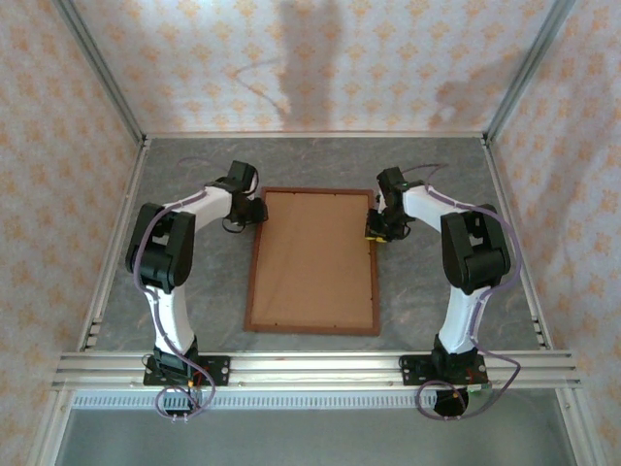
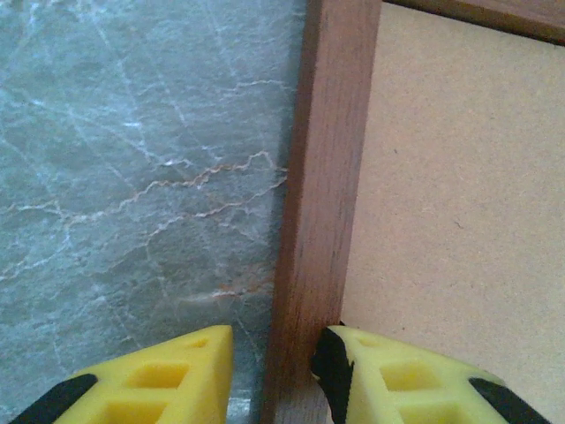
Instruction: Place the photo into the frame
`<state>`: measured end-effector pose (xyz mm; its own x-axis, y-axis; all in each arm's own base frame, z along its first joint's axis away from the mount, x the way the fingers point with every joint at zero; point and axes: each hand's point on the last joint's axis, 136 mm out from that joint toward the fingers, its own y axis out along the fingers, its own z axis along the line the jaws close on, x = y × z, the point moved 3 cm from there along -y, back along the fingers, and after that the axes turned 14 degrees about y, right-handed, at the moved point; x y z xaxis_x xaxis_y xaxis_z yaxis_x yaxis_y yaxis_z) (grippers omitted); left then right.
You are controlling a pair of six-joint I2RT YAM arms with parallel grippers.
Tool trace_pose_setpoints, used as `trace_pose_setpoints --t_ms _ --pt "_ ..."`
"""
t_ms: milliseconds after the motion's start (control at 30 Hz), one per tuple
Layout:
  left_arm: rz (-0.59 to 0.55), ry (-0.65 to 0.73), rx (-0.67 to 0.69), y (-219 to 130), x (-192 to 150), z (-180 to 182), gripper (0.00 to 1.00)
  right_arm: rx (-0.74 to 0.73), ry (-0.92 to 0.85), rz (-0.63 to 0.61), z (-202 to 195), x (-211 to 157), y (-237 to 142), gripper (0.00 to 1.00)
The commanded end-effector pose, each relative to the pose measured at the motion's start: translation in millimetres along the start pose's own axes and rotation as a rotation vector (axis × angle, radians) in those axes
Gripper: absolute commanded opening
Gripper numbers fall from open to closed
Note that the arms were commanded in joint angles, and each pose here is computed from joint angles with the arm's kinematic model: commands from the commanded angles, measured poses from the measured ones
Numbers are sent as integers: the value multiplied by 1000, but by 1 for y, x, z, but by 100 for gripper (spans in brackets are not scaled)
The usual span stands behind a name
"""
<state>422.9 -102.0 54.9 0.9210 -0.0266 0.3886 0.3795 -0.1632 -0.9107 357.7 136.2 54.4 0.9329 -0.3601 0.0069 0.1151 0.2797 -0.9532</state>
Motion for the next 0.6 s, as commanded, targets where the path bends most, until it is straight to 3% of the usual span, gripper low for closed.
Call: trace_pose_setpoints --t_ms 0,233,567 --pt "150 95 28 27 -37 -15 36 -60 -26 33 -6 -6 23 21" --pt "217 191 91 33 -50 -28 39 -69 -40 42 -4 -10 26 21" --pt "245 238 79 32 -47 -42 44 -78 -47 38 -4 -13 25 20"
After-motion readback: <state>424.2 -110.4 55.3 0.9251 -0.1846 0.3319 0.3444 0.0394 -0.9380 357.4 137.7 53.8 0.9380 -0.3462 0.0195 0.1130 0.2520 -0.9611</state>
